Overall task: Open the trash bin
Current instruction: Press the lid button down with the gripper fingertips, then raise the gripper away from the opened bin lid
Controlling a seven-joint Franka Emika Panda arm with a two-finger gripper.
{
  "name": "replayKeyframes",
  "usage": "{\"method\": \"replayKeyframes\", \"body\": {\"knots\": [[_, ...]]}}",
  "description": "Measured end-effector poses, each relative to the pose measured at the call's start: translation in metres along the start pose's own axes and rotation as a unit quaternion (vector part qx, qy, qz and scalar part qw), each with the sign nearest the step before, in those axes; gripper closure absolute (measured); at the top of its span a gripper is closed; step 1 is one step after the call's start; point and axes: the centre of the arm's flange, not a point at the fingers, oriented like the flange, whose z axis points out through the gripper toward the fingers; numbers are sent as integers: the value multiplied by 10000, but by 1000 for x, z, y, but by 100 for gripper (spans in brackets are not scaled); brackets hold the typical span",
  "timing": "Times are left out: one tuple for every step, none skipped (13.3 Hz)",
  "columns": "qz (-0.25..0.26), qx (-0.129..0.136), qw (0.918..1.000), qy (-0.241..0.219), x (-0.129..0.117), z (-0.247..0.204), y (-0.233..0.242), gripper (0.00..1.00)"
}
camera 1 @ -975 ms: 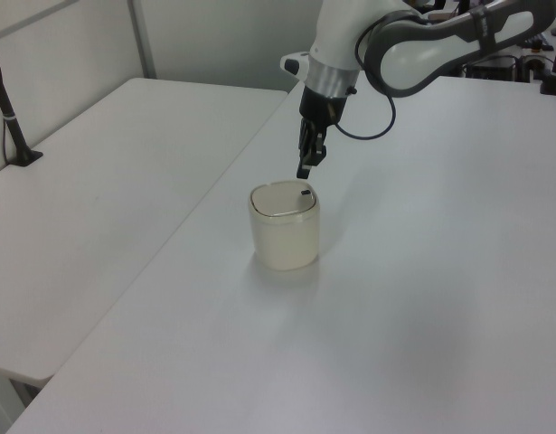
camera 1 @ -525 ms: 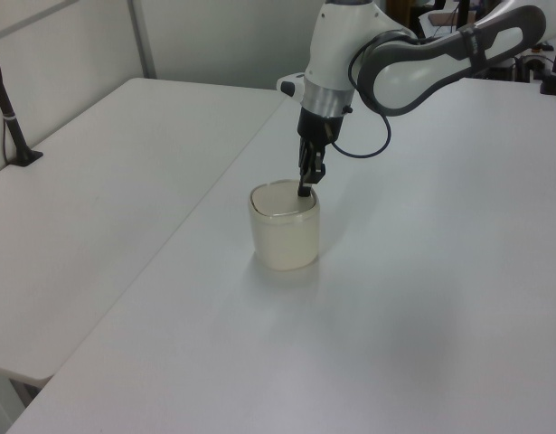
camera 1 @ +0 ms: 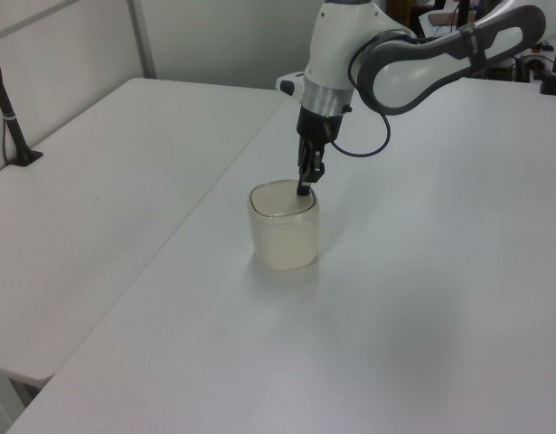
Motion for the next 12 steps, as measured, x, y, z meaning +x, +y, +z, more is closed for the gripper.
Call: {"method": "replayKeyframes", "body": {"knots": [[39,13,9999,147,5,-15,1,99],[63,-10,9997,246,7,-29,4,99],[129,-59,9994,311,5,-52,14,99],[191,-82,9994,289,1,-67,22,99],[283,-97,9993,217,-7,-83,33,99],[410,-105,9990,107,-17,-99,47,99],[543,-106,9985,-15,-27,-113,60,99],[685,-99,9975,-156,-39,-126,74,99],[818,-89,9962,-295,-52,-138,87,99],[940,-82,9946,-426,-64,-149,99,99],[1052,-88,9928,-561,-76,-159,110,99],[1176,-134,9902,-747,-92,-171,123,99]]}}
